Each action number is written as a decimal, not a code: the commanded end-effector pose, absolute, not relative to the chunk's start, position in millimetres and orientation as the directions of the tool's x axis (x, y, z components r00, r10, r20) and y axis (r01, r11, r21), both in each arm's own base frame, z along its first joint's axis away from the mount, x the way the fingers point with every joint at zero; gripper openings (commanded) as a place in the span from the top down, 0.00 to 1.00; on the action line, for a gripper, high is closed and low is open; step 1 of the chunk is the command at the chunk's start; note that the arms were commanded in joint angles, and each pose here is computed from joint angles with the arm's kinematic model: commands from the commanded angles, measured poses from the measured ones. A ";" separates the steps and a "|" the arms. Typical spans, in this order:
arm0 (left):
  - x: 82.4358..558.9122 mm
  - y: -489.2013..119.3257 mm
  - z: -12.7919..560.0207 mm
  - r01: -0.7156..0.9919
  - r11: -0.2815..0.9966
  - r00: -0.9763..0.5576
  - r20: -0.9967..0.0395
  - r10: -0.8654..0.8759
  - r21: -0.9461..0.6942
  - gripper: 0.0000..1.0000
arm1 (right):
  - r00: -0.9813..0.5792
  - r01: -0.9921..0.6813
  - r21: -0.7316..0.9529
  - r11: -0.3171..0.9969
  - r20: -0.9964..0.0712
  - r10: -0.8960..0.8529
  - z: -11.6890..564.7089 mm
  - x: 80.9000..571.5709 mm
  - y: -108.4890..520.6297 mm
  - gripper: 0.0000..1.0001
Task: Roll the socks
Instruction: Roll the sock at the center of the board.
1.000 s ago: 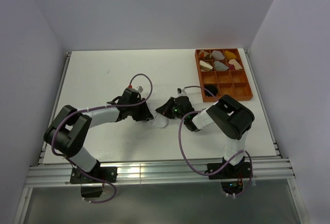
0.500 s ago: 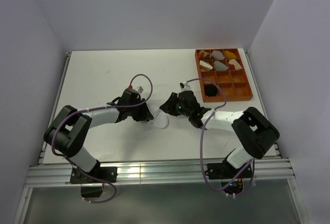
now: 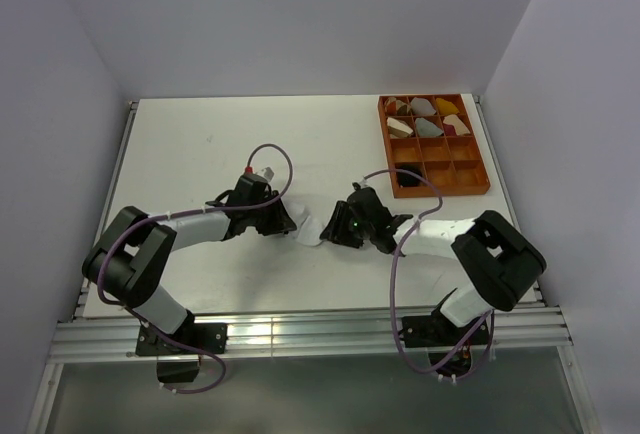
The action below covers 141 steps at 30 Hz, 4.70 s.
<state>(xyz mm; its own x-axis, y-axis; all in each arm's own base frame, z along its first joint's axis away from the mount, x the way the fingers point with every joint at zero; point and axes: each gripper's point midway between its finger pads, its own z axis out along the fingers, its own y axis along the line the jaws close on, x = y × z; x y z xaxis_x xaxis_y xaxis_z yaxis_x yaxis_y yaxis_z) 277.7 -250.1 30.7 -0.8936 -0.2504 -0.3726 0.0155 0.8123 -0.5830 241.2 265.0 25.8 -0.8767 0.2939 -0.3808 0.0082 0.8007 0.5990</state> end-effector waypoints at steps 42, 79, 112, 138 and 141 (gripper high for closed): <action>311.1 -216.5 31.1 -0.055 0.983 -0.784 -0.602 -0.151 -0.176 0.96 | -0.848 -0.047 0.662 0.748 -0.422 0.320 29.9 321.4 262.4 0.96; 303.3 -230.4 19.1 -0.004 1.000 -0.787 -0.616 0.007 0.017 0.99 | -0.791 -0.012 0.840 0.543 -0.340 0.509 85.3 359.4 337.2 0.50; 295.0 -246.2 72.5 0.027 0.961 -0.752 -0.638 -0.162 -0.275 0.35 | -0.821 -0.046 0.764 0.643 -0.396 0.412 14.9 335.1 323.9 1.00; 295.6 -243.8 35.7 -0.048 0.766 -0.841 -0.387 -0.377 -0.641 0.39 | -0.806 -0.108 0.748 0.655 -0.452 0.383 16.4 331.3 323.8 1.00; 292.9 -245.6 29.7 -0.051 0.765 -0.853 -0.370 -0.367 -0.642 0.42 | -0.803 -0.112 0.747 0.655 -0.456 0.384 17.0 330.7 323.5 1.00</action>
